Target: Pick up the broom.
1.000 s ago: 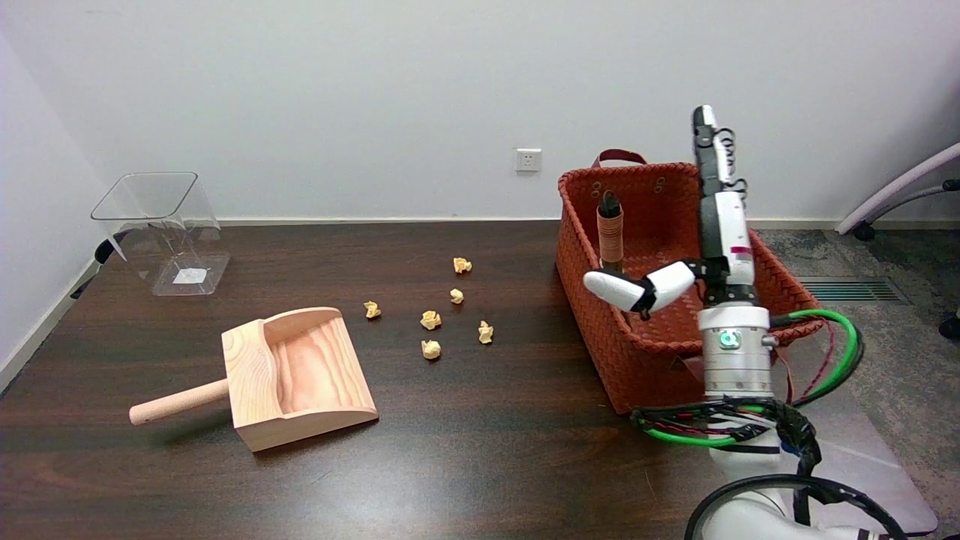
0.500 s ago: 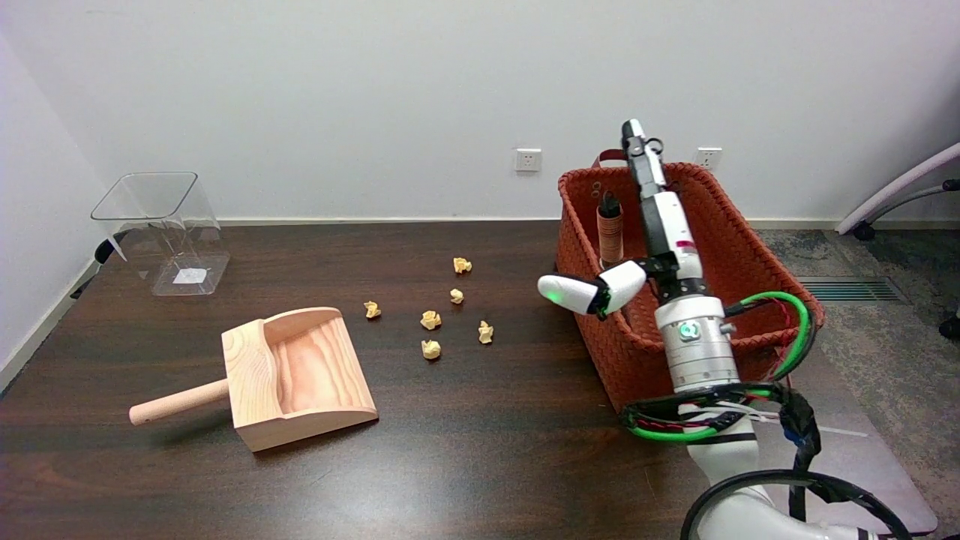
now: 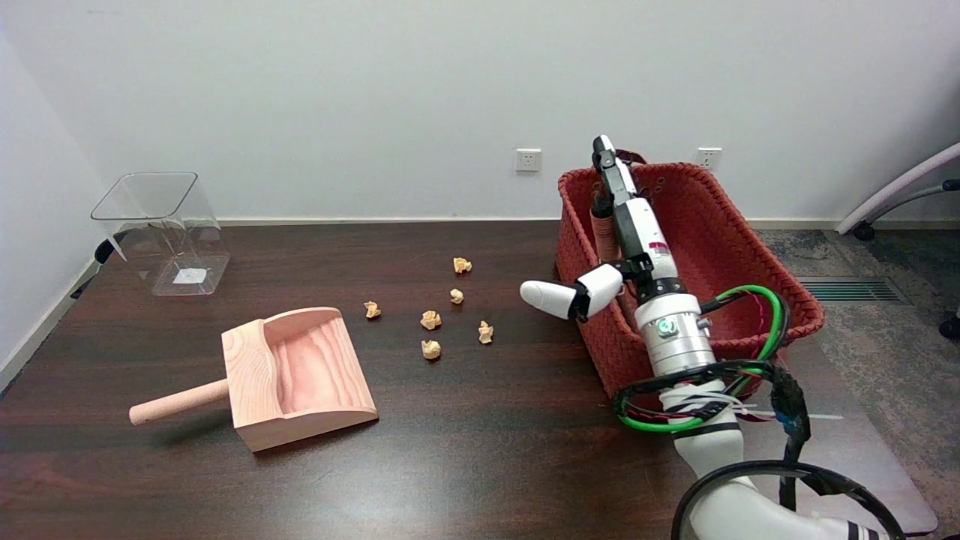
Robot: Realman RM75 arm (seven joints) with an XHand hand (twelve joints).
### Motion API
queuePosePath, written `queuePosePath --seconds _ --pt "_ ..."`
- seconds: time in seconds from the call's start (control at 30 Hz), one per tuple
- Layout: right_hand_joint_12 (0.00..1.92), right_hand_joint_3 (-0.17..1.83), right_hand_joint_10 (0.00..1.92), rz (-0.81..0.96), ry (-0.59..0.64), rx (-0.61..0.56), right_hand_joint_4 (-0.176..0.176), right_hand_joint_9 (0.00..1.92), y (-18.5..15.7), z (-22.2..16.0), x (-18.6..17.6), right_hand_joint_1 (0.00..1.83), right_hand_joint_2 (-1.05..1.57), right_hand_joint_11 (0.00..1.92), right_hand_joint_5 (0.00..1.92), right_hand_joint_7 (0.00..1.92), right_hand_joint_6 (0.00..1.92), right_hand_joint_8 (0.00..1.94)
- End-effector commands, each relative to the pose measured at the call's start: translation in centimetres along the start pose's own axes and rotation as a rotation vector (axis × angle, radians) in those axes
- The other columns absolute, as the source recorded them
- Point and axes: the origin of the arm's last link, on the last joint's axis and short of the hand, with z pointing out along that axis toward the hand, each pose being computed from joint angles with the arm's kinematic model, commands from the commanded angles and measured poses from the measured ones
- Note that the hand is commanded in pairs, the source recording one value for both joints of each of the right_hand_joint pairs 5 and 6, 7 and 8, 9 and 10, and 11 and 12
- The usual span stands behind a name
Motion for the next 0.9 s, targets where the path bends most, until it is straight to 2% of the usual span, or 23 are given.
queuePosePath --seconds 0.03,0.53,0.9 --pt "0.0 1.03 0.0 -0.025 -0.029 -0.033 0.0 0.0 0.9 0.4 -0.7 1.02 -0.45 0.0 0.0 0.08 0.0 0.08" --pt "0.05 0.98 0.05 -0.052 0.03 -0.025 0.0 0.05 0.9 1.4 1.4 1.02 -0.41 0.05 0.05 0.12 0.05 0.12" --pt "0.06 0.92 0.06 -0.096 0.107 -0.074 0.0 0.06 1.8 1.2 3.8 1.03 -0.35 0.06 0.06 0.16 0.06 0.16"
